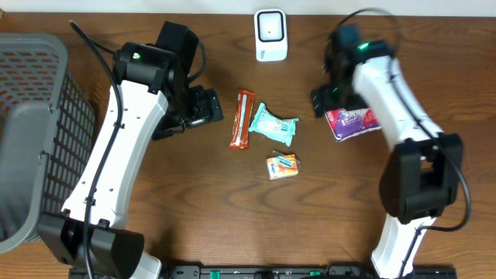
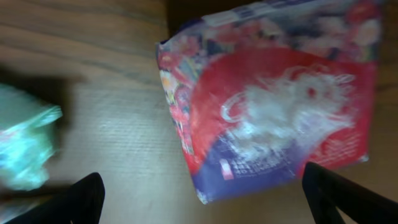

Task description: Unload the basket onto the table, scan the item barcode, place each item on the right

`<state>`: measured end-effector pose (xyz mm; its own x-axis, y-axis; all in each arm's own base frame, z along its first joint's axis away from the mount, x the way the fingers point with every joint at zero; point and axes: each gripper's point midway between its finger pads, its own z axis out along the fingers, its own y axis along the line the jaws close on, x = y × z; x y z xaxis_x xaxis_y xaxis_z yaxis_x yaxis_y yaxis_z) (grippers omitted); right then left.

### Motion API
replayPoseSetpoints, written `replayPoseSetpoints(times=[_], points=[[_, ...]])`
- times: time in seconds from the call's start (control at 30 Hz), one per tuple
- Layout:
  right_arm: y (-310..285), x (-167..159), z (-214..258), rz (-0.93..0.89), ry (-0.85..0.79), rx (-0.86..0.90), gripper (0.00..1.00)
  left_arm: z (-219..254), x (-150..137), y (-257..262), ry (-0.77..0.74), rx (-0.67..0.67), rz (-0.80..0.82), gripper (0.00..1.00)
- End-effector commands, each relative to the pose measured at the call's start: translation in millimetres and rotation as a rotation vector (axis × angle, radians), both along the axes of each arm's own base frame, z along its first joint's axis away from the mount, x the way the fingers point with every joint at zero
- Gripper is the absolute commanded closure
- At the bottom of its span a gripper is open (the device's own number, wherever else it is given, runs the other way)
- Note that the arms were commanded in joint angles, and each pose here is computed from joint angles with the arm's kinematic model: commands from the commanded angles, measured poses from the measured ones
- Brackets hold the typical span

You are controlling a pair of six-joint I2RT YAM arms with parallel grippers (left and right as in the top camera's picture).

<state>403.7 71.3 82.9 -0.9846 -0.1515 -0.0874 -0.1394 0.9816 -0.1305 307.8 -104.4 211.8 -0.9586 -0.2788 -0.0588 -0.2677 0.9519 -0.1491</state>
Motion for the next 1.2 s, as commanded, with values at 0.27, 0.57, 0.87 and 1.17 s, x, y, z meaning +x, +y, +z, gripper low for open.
replayPoseSetpoints(times=[0.27, 0.57, 0.87, 1.17], points=[[-25, -26, -67, -0.045, -0.154, -0.425, 0.26, -1, 0, 2, 0.005, 0.008, 0.002, 0.02], [-6, -19, -57, -0.072, -0.065, -0.2, 0.99, -1, 0, 2, 0.005, 0.008, 0.002, 0.02], [87, 1, 71, 0.132, 0.03, 0.692, 0.99, -1, 0, 2, 0.005, 0.008, 0.002, 0.02], [43, -10, 74, -0.008, 0.065, 1.227, 0.99, -1, 0, 2, 0.005, 0.008, 0.002, 0.02]])
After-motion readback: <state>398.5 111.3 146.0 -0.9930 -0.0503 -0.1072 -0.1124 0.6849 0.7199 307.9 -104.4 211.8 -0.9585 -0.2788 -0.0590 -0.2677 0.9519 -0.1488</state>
